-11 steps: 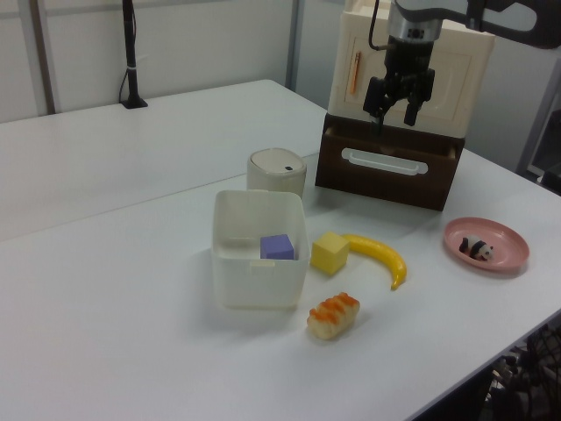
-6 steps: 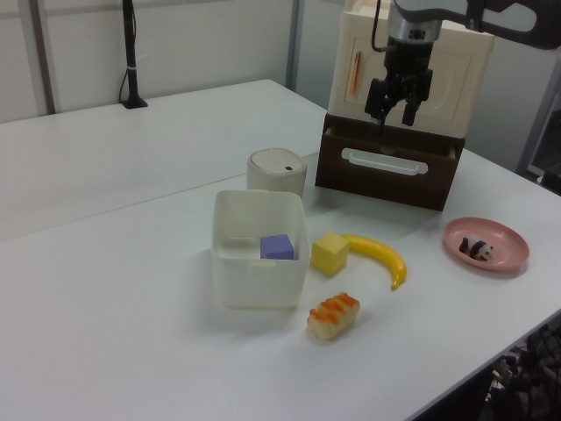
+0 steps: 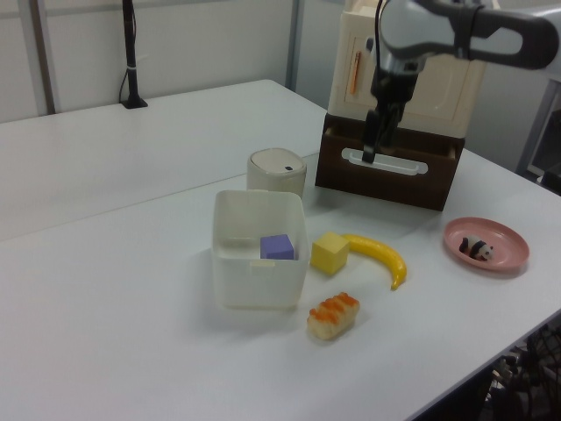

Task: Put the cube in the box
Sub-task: 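Move the open gripper over the white bin toward the yellow cube, then lower the gripper onto the yellow cube beside the bin, then close the gripper on the yellow cube and lift it, then carry the yellow cube over the white bin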

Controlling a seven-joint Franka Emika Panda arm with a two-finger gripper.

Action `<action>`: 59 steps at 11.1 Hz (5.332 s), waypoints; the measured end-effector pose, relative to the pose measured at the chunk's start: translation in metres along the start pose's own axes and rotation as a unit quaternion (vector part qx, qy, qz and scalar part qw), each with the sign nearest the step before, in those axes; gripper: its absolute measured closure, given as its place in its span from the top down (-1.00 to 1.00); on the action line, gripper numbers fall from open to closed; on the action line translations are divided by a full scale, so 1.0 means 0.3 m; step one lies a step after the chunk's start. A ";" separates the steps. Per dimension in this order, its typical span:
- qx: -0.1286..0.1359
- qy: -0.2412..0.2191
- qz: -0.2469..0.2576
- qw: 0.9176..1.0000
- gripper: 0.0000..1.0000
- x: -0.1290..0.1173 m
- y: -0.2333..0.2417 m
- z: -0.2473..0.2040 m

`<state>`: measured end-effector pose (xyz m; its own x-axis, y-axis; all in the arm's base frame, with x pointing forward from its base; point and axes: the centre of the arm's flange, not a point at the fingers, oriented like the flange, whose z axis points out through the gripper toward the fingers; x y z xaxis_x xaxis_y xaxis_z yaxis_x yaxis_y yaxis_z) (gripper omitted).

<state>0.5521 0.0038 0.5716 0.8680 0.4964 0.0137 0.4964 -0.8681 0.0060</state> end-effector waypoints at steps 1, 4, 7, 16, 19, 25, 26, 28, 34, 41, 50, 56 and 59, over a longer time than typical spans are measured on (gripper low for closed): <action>0.005 -0.008 -0.037 0.999 1.00 0.001 -0.015 0.041; -0.001 0.002 -0.117 0.993 1.00 0.017 -0.031 0.129; -0.022 0.030 -0.131 0.991 1.00 0.045 -0.042 0.198; -0.016 0.027 -0.149 0.988 1.00 0.158 -0.063 0.449; -0.009 0.019 -0.138 0.990 1.00 0.172 -0.077 0.491; -0.003 0.014 -0.008 1.000 1.00 0.193 -0.096 0.522; 0.000 0.010 0.005 1.000 1.00 0.198 -0.093 0.545; 0.000 0.008 0.019 1.000 1.00 0.210 -0.071 0.595; -0.020 -0.010 0.020 1.000 1.00 0.214 0.014 0.741; -0.034 -0.023 0.008 0.999 0.27 0.215 0.024 0.769; -0.080 0.063 0.048 0.994 0.10 0.167 0.123 0.388; -0.076 0.073 0.009 0.994 0.10 0.227 -0.038 0.356; -0.074 0.096 -0.009 0.993 0.10 0.277 -0.134 0.290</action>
<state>0.6055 0.0800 0.4856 0.8331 0.5151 0.2015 0.4923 -0.8566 0.1543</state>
